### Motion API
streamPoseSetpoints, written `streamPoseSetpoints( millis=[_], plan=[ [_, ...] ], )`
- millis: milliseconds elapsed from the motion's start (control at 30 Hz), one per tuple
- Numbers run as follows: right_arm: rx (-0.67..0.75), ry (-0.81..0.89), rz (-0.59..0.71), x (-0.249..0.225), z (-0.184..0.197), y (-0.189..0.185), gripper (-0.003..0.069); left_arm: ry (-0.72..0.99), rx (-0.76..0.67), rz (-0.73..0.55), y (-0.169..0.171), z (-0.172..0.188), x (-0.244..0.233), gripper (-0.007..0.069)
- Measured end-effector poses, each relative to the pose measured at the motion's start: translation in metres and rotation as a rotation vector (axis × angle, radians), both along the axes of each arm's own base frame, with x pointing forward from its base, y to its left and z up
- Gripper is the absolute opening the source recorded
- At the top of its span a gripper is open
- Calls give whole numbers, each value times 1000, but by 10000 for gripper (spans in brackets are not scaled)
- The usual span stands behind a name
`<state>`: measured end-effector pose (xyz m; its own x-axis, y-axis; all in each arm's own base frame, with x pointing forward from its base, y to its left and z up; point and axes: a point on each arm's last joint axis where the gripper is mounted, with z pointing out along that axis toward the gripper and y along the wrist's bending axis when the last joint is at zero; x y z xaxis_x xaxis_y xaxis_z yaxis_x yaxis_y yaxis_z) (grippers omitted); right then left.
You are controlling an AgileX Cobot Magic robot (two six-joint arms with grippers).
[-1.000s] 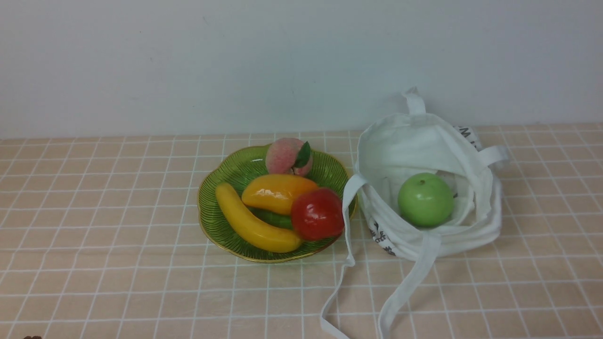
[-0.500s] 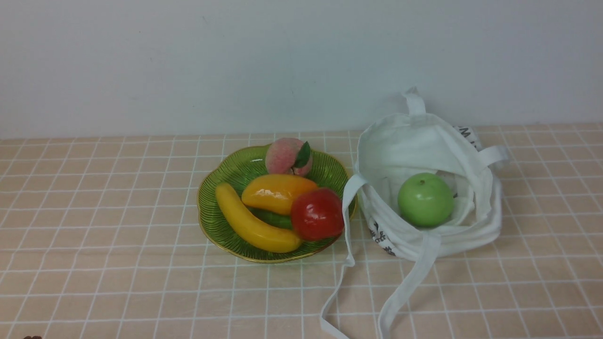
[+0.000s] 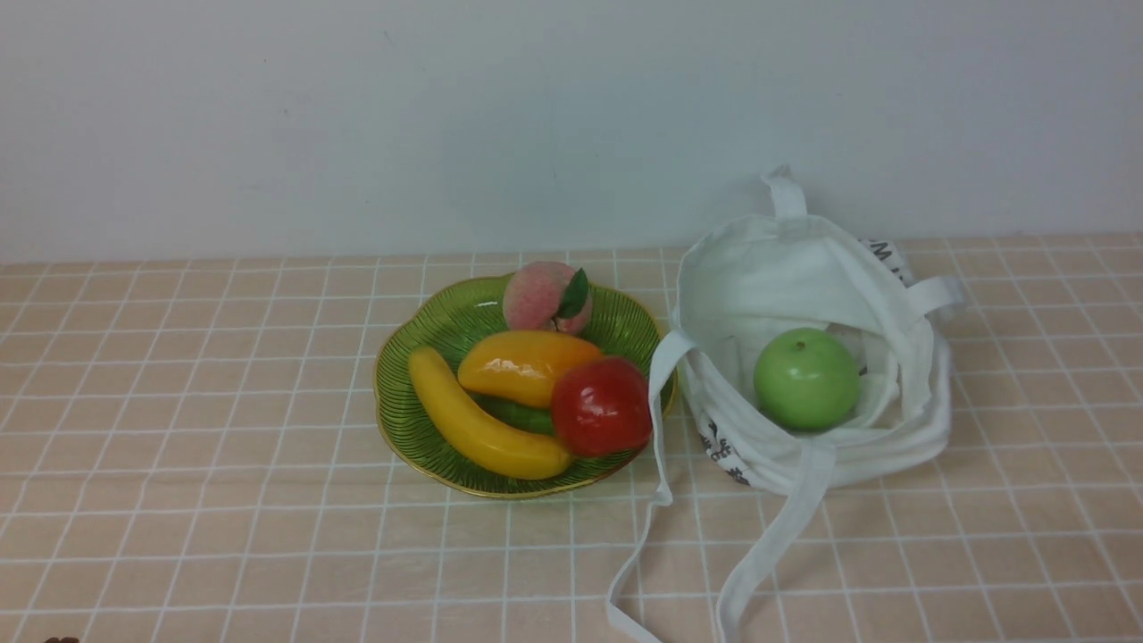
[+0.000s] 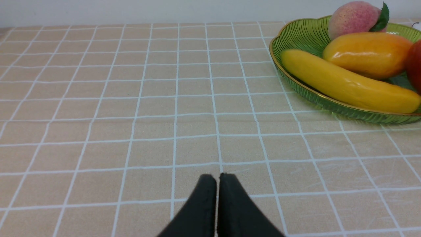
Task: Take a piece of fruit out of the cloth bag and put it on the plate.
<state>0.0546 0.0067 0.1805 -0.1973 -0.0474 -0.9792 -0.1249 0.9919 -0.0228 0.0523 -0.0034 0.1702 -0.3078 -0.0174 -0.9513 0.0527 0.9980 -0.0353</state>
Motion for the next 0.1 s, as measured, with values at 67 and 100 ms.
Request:
streamPoseSetpoints(
  millis=[67, 100],
  plan=[
    [0, 0, 0, 0, 0, 0, -14, 0, 0, 0, 0, 0, 0, -8],
    [0, 0, 0, 0, 0, 0, -14, 0, 0, 0, 0, 0, 0, -8]
  ],
)
